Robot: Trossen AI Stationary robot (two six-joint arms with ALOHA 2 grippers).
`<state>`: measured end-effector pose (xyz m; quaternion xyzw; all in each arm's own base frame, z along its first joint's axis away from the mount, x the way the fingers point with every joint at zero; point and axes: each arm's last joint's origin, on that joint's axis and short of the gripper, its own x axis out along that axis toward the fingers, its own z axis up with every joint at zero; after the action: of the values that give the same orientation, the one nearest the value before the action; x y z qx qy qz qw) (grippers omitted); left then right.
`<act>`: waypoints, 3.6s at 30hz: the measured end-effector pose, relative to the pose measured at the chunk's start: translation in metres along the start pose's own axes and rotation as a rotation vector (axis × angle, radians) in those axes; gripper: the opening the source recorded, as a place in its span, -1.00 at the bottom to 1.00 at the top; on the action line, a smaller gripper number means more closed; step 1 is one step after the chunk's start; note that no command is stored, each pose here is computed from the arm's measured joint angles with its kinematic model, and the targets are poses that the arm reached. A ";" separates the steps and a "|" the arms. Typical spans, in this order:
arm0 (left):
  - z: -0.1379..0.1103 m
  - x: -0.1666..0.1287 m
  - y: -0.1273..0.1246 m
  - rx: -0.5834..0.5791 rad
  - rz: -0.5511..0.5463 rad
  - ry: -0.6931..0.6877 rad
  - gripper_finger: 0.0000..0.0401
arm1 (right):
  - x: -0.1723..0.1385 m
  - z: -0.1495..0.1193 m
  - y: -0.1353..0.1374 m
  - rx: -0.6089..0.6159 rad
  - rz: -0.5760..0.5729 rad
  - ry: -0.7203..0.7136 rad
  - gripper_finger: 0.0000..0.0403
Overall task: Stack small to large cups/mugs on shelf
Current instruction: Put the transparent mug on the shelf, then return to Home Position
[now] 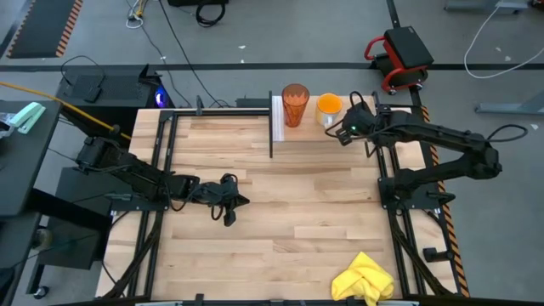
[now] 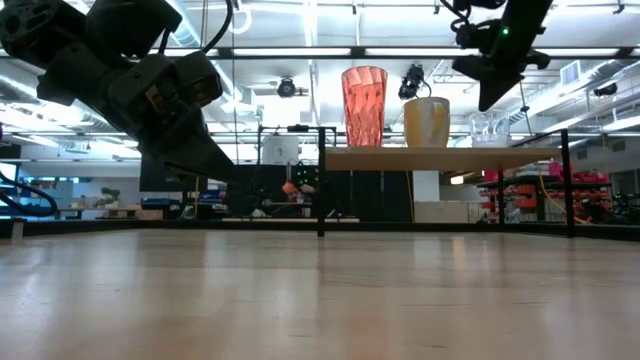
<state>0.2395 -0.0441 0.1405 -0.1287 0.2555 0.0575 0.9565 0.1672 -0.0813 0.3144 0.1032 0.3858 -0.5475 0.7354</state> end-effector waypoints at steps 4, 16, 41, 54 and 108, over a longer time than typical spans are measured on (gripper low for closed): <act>0.000 0.000 0.000 0.000 0.000 0.000 -0.87 | 0.005 0.000 0.003 -0.018 -0.017 0.023 -1.00; 0.000 0.000 0.000 0.001 0.000 0.000 -0.88 | 0.012 -0.006 0.005 -0.051 -0.098 0.096 -1.00; 0.000 0.000 0.000 0.006 0.000 0.000 -0.88 | -0.042 0.003 0.003 -0.015 0.047 -0.032 -1.00; 0.000 0.000 0.000 0.008 0.000 0.000 -0.88 | -0.106 0.006 -0.009 -0.028 0.355 -0.032 -0.97; 0.002 -0.001 -0.004 0.061 -0.099 -0.002 -0.85 | -0.167 -0.109 0.046 -0.271 1.564 -0.669 -0.94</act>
<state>0.2409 -0.0478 0.1436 -0.1120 0.2494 0.0024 0.9619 0.1413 0.1203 0.3411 0.0840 0.0287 0.1655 0.9822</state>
